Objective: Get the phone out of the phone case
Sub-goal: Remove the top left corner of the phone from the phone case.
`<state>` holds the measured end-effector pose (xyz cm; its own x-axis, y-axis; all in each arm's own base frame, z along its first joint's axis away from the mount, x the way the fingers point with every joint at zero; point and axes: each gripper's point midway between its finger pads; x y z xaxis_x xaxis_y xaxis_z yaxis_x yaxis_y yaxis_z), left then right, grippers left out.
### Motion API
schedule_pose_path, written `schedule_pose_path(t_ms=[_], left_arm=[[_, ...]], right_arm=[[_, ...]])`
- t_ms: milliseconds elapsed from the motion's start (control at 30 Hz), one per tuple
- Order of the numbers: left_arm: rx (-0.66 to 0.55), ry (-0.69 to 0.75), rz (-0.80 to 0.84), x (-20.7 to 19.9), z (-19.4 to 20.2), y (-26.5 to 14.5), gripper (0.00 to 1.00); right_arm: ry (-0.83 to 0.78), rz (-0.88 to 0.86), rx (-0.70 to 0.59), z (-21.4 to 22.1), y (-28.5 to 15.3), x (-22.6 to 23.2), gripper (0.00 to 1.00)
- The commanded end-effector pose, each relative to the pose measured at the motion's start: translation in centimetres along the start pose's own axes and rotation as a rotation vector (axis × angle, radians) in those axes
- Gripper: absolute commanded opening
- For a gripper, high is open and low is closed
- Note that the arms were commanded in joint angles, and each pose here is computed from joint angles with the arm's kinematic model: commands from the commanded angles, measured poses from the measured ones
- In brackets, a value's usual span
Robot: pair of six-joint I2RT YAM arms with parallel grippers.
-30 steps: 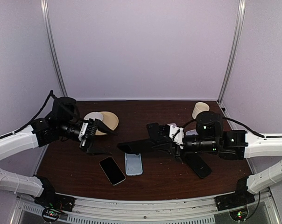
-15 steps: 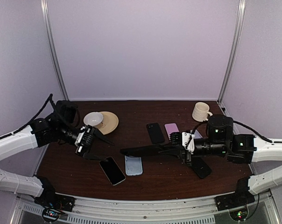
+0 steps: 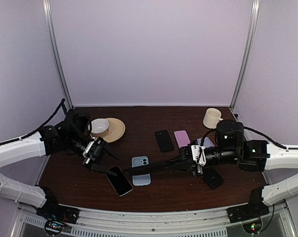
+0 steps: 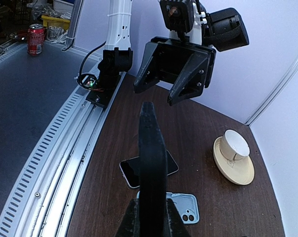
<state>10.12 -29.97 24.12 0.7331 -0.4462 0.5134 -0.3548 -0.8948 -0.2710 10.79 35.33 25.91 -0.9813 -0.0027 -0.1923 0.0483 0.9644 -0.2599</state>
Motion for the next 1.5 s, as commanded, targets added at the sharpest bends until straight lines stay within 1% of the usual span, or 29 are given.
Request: schedule_pose_path(t_ms=[0,100,333,567,667,767,933,1133,1300,1467], left_arm=[[-0.041,-0.001,0.024,-0.2,-0.7,0.4,0.48],[-0.043,-0.005,0.033,-0.3,-0.7,0.6,0.42],[-0.042,-0.016,0.050,-0.5,-0.5,1.1,0.37],[-0.036,-0.013,0.055,-0.6,-0.4,1.3,0.27],[-0.032,-0.016,0.056,-0.6,-0.3,1.4,0.27],[-0.025,-0.020,0.057,-0.6,0.0,1.4,0.33],[-0.020,-0.018,0.056,-0.6,0.1,1.5,0.37],[-0.010,-0.014,0.055,-0.5,0.3,1.6,0.38],[-0.010,-0.005,0.055,-0.4,0.3,1.6,0.30],[-0.017,-0.002,0.057,-0.3,0.1,1.6,0.26]], right_arm=[[-0.076,0.012,-0.122,-4.5,-0.5,-0.6,0.00],[-0.079,0.012,-0.122,-4.6,-0.5,-0.7,0.00],[-0.083,0.017,-0.129,-4.9,-0.4,-0.9,0.00],[-0.095,0.015,-0.121,-5.1,-0.3,-1.0,0.00],[-0.096,0.011,-0.124,-5.2,-0.4,-0.9,0.00],[-0.097,0.007,-0.129,-5.4,-0.4,-0.9,0.00],[-0.098,0.005,-0.128,-5.4,-0.3,-0.9,0.00],[-0.095,0.001,-0.123,-5.0,-0.1,-0.8,0.00],[-0.094,-0.005,-0.132,-5.2,-0.1,-0.7,0.00],[-0.094,-0.005,-0.141,-5.2,-0.1,-0.7,0.00]])
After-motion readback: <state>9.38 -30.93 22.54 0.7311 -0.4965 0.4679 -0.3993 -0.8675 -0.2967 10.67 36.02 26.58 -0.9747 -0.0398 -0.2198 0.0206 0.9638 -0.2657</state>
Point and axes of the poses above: each gripper's point midway between its finger pads, its own y axis out along the fingers, its own x axis along the line the jaws close on, z = x × y, and after that the axes turned 12 degrees about y, right-handed
